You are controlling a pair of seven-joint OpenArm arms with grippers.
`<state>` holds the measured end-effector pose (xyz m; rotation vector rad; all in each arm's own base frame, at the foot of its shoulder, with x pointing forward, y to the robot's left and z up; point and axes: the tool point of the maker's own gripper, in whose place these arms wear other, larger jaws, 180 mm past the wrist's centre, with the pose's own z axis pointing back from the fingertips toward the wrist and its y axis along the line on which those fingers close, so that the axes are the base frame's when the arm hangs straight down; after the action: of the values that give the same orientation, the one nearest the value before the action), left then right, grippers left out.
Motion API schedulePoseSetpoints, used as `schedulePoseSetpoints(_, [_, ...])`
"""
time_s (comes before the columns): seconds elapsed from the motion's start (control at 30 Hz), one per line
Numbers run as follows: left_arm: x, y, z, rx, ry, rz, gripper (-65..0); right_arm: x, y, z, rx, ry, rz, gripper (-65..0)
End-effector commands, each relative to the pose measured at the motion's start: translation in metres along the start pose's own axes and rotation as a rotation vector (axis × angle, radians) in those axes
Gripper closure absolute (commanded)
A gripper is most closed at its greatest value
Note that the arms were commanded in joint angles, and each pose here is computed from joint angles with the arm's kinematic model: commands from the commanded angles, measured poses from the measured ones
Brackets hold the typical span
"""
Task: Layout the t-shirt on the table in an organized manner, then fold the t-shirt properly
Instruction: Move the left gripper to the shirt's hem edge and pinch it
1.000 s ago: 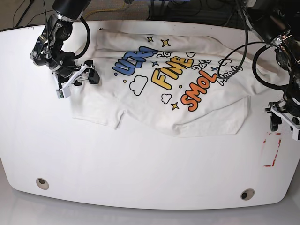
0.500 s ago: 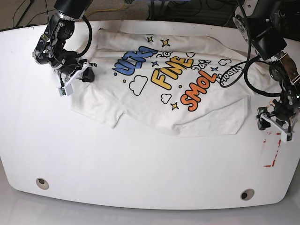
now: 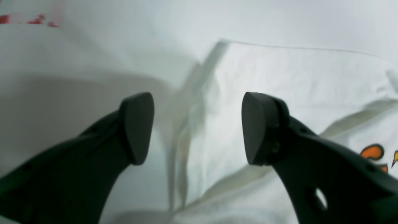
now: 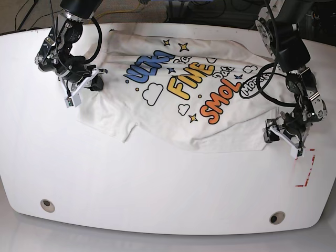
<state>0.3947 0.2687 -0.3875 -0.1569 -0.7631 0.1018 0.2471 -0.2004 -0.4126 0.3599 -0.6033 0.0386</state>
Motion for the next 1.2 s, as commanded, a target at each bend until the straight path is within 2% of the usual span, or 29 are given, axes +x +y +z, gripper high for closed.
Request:
schedulePoseSetpoints(0.0, [0.016, 0.003, -0.002, -0.006, -0.057, 0.011, -42.1, 0.016, -0.001, 0.006, -0.003, -0.047, 0.022, -0.2])
schedulePoseSetpoints(0.13, [0.02, 0.0, -0.011, -0.025, -0.067, 0.038, -42.1, 0.018, 0.0, 0.007, -0.004, -0.052, 0.026, -0.2])
schedulePoseSetpoints(0.23, [0.014, -0.008, -0.022, -0.05, -0.032, 0.046, -42.1, 0.02, 0.0, 0.008, -0.007, -0.059, 0.033, -0.2])
schedulePoseSetpoints(0.6, [0.004, -0.035, -0.042, -0.107, 0.029, 0.002, -41.1, 0.02, 0.001, 0.009, -0.008, -0.059, 0.037, -0.2])
schedulePoseSetpoints(0.67, [0.004, -0.037, -0.043, -0.11, 0.032, -0.005, -38.9, 0.02, 0.002, 0.009, -0.007, -0.06, 0.036, -0.2])
schedulePoseSetpoints(0.8, [0.001, -0.046, -0.045, -0.126, 0.035, 0.0, -28.3, 0.02, 0.002, 0.009, -0.007, -0.06, 0.036, -0.2])
schedulePoseSetpoints(0.87, [0.001, -0.046, -0.045, -0.126, 0.038, 0.0, -26.0, 0.021, 0.001, 0.009, -0.008, -0.061, 0.038, -0.2])
schedulePoseSetpoints(1.03, [-0.009, -0.043, -0.044, -0.123, 0.09, -0.006, -28.2, 0.022, 0.0, 0.009, -0.01, -0.063, 0.041, -0.2])
schedulePoseSetpoints(1.17, [-0.013, -0.042, -0.044, -0.12, 0.1, -0.012, -25.1, 0.023, 0.0, 0.009, -0.01, -0.065, 0.041, -0.2])
